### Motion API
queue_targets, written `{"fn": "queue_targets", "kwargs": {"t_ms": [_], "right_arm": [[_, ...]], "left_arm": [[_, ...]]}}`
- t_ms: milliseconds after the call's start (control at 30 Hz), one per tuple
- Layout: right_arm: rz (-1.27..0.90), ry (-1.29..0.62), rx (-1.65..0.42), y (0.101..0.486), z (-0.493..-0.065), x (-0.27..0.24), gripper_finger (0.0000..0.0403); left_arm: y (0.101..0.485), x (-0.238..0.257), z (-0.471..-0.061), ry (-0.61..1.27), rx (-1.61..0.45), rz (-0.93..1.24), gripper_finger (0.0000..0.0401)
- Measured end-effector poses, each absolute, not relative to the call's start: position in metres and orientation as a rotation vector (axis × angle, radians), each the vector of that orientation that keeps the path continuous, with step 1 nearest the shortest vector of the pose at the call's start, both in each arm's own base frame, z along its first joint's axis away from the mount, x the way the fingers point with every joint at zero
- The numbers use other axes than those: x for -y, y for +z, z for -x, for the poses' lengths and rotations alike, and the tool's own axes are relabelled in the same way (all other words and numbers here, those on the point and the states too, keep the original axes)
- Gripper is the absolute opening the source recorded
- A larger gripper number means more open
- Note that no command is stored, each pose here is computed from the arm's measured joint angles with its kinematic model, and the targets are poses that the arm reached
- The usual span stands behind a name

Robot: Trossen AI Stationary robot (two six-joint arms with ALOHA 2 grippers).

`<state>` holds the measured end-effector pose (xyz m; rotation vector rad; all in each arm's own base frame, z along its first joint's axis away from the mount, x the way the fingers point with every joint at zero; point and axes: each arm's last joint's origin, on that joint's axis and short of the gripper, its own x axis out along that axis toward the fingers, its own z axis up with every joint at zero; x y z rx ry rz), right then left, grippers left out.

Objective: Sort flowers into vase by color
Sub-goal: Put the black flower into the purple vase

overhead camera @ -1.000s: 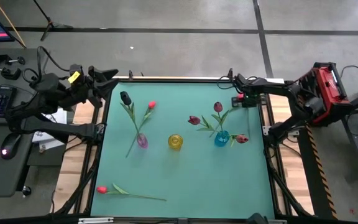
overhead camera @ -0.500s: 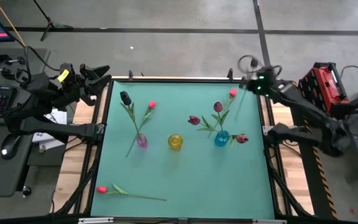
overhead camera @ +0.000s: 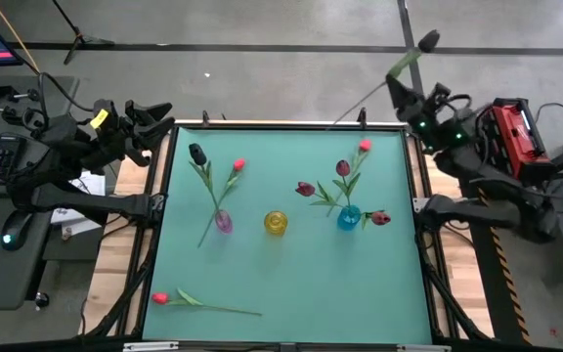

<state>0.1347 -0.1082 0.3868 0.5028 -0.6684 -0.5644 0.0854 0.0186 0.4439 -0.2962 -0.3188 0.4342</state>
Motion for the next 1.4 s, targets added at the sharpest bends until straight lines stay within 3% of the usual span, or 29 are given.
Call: {"fn": "queue_targets", "kwargs": {"t_ms": [167, 400, 800, 1400], "right_arm": [[-0.464, -0.368, 0.782, 0.390, -0.175, 0.092, 0.0000], [-0.355, -0.178, 0.736, 0.420, -0.248, 0.065, 0.0000], [-0.191, 0.139, 0.441, 0.474, -0.322, 0.007, 0.0000], [-0.232, 0.141, 0.264, 0.418, -0.424, -0.041, 0.0000]], "left_arm": [[0.444, -0.019, -0.085, 0.437, 0.316, 0.283, 0.0262], [0.444, -0.019, -0.085, 0.456, 0.318, 0.284, 0.0262], [0.444, -0.019, -0.085, 0.457, 0.318, 0.284, 0.0262], [0.444, -0.019, -0.085, 0.458, 0.317, 0.284, 0.0262]]}}
